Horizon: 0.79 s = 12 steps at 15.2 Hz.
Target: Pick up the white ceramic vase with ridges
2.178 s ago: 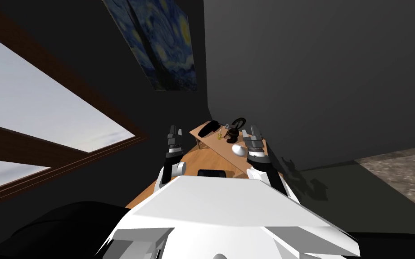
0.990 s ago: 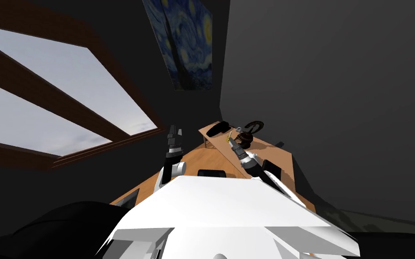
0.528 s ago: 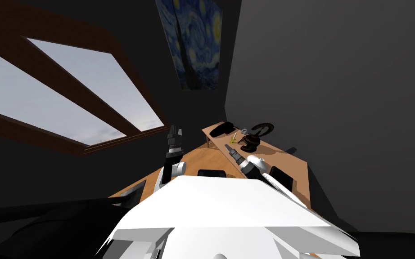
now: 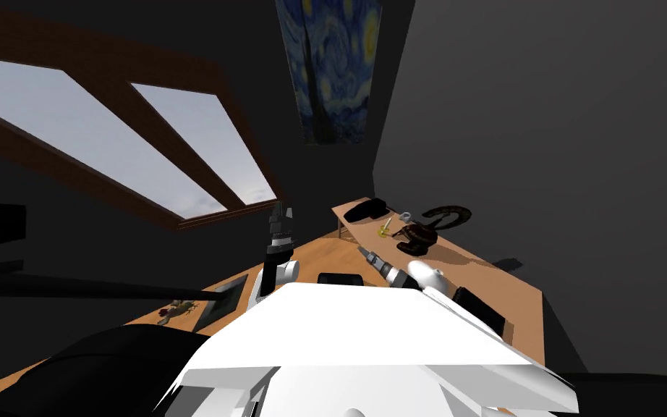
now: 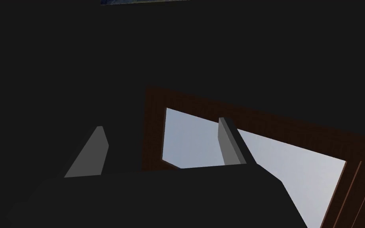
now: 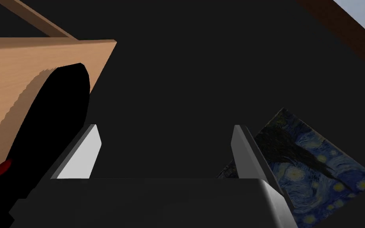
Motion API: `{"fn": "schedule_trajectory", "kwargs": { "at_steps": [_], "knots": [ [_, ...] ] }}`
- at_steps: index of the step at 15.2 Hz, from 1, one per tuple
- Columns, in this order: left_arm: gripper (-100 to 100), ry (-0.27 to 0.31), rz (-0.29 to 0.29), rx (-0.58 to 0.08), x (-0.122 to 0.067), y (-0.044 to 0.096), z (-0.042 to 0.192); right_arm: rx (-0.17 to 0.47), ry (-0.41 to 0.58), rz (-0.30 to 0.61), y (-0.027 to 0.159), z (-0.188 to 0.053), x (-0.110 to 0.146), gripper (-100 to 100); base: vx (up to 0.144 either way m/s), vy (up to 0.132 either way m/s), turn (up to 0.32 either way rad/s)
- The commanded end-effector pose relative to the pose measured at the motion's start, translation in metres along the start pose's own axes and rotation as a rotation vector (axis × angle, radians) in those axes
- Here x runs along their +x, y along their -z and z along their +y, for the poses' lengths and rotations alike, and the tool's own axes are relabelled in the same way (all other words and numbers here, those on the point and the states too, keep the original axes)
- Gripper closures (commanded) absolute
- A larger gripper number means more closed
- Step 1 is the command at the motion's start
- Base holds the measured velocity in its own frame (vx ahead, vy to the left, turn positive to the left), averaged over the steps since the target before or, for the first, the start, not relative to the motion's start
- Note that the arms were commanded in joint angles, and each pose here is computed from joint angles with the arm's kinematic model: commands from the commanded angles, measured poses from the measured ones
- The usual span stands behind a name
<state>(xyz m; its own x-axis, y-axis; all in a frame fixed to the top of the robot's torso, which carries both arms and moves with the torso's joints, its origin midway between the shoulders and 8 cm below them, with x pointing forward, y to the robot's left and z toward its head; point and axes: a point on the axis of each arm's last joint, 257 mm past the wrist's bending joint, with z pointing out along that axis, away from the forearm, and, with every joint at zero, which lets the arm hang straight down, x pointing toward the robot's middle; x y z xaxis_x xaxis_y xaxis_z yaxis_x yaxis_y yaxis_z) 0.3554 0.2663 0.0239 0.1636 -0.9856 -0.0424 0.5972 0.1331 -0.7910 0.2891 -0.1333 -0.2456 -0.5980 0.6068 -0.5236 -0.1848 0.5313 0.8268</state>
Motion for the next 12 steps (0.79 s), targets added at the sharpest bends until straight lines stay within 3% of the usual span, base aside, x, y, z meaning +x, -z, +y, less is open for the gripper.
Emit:
{"fn": "schedule_trajectory", "kwargs": {
  "at_steps": [1, 2, 4, 5, 6, 7, 9, 10, 11, 12],
  "knots": [
    [0, 0.000, 0.000, 0.000, 0.000, 0.000, 0.000, 0.031, 0.021, 0.042, 0.007, -0.015, 0.009, -100, 0.021, -0.003, 0.056],
    [0, 0.000, 0.000, 0.000, 0.000, 0.000, 0.000, 0.079, 0.028, 0.097, 0.015, -0.032, 0.030, -100, 0.020, 0.004, 0.206],
    [0, 0.000, 0.000, 0.000, 0.000, 0.000, 0.000, 0.090, 0.047, 0.117, 0.020, -0.037, 0.031, -100, 0.018, -0.002, 0.166],
    [0, 0.000, 0.000, 0.000, 0.000, 0.000, 0.000, 0.142, 0.061, 0.178, 0.032, -0.055, 0.051, -100, 0.021, 0.001, 0.235],
    [0, 0.000, 0.000, 0.000, 0.000, 0.000, 0.000, 0.150, 0.075, 0.192, 0.036, -0.059, 0.051, -100, 0.024, -0.002, 0.256],
    [0, 0.000, 0.000, 0.000, 0.000, 0.000, 0.000, 0.200, 0.091, 0.244, 0.049, -0.076, 0.067, -100, 0.029, -0.004, 0.326],
    [0, 0.000, 0.000, 0.000, 0.000, 0.000, 0.000, 0.210, 0.103, 0.266, 0.055, -0.081, 0.070, -100, 0.024, -0.010, 0.176],
    [0, 0.000, 0.000, 0.000, 0.000, 0.000, 0.000, 0.262, 0.119, 0.328, 0.073, -0.099, 0.088, -100, 0.018, -0.001, 0.218],
    [0, 0.000, 0.000, 0.000, 0.000, 0.000, 0.000, 0.271, 0.133, 0.340, 0.078, -0.102, 0.087, -100, 0.018, -0.004, 0.248],
    [0, 0.000, 0.000, 0.000, 0.000, 0.000, 0.000, 0.323, 0.153, 0.394, 0.097, -0.120, 0.099, -100, 0.020, -0.006, 0.327]
  ]
}}
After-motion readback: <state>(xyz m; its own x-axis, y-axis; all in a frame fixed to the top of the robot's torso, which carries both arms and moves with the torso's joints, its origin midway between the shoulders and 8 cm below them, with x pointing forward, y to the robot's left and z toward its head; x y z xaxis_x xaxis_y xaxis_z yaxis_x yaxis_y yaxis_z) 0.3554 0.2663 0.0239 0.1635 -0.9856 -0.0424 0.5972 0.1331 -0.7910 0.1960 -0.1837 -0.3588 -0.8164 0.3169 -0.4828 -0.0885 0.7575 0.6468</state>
